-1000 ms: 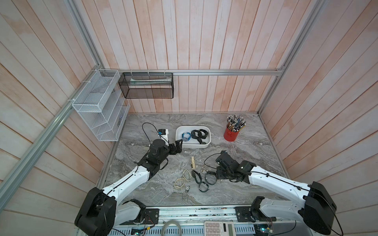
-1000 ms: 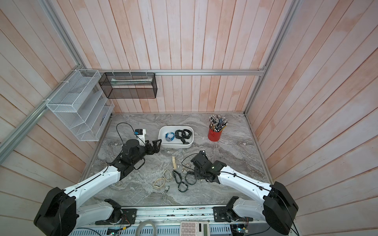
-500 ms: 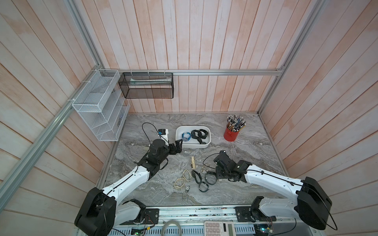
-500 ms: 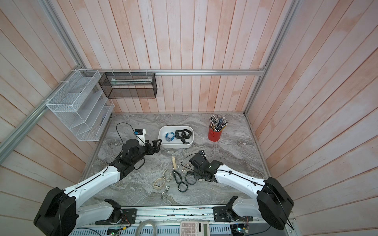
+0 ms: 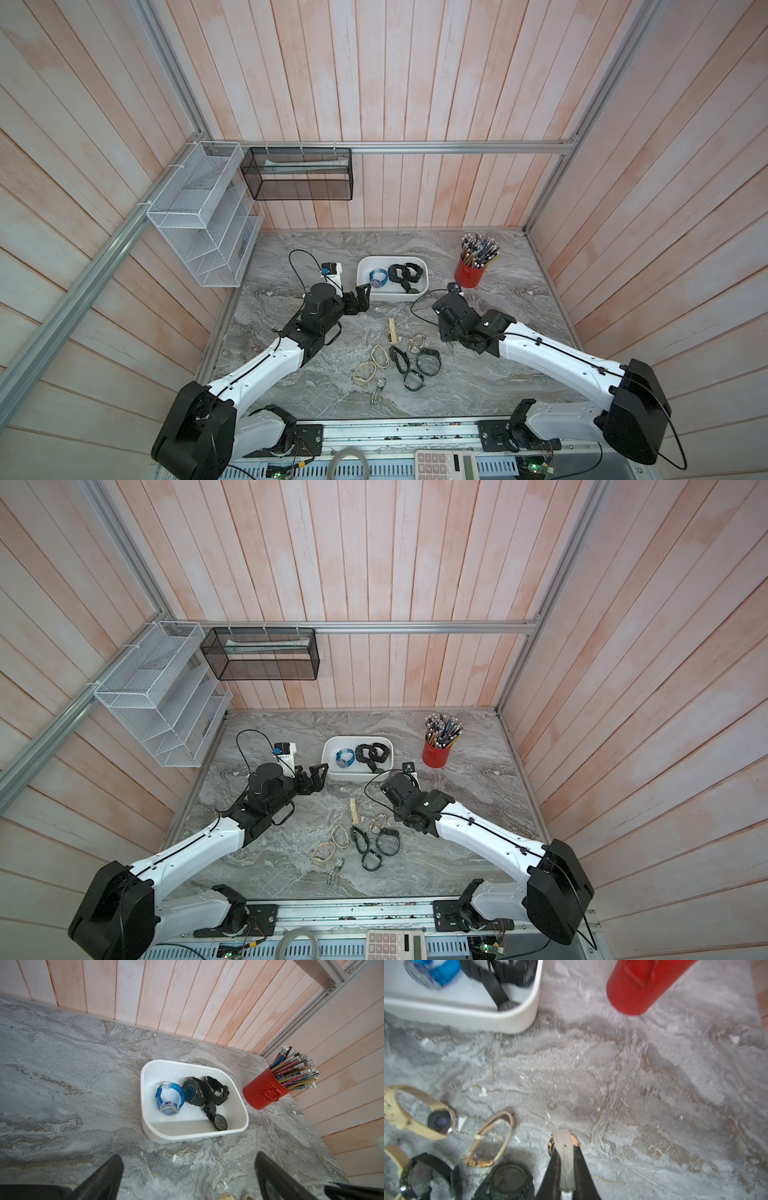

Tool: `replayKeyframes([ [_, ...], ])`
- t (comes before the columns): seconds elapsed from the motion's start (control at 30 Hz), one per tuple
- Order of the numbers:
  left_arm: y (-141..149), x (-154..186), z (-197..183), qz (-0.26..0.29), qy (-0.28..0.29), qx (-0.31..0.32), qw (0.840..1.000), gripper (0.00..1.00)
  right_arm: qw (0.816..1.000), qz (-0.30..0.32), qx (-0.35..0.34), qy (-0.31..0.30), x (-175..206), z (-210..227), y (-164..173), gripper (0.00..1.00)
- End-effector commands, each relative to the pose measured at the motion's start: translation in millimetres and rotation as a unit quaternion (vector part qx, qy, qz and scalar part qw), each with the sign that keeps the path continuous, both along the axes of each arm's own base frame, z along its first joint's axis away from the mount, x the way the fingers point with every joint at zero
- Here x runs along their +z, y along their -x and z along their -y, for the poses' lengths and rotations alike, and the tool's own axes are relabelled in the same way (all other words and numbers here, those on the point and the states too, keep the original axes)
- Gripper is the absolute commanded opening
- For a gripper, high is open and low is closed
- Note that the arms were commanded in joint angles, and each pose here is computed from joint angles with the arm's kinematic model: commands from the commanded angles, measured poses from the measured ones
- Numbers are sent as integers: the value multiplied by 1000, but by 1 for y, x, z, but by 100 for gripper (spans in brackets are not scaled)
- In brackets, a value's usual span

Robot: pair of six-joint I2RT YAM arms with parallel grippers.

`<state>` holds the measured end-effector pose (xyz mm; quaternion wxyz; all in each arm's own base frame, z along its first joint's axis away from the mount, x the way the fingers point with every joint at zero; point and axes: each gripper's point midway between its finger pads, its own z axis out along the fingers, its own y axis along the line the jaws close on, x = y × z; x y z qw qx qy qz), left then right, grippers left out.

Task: Put the watch into the storage box
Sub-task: Pick up the watch at the center of the board, then place the watch in the storage box.

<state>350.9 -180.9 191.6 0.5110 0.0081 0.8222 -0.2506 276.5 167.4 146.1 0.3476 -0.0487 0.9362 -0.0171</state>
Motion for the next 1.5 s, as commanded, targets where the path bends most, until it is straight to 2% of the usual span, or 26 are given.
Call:
replayKeyframes([
  [0.0, 1, 8, -6, 7, -8, 10, 1000, 100, 997, 72, 6, -10, 40, -10, -40, 12],
  [0.17, 5, 7, -12, 1, -16, 18, 1000, 100, 989, 129, 39, -62, 73, -42, -83, 12],
  [0.4, 15, 3, -21, -6, -10, 33, 999, 100, 980, 158, 90, -77, 89, -81, -132, 12],
  [0.53, 18, -1, -24, -17, -16, 35, 999, 100, 978, 154, 107, -88, 79, -96, -154, 12],
  [0.67, 22, 1, -29, -13, -13, 45, 999, 99, 981, 129, 123, -82, 52, -107, -169, 12],
  [0.83, 21, 0, -30, -14, -14, 46, 999, 100, 983, 103, 134, -76, 26, -116, -175, 11],
  [1.2, 19, -3, -24, -21, -8, 38, 999, 100, 987, 49, 134, -77, -24, -115, -163, 11],
  [1.47, 20, -3, -23, -22, 2, 38, 999, 100, 988, 23, 133, -74, -47, -115, -159, 11],
])
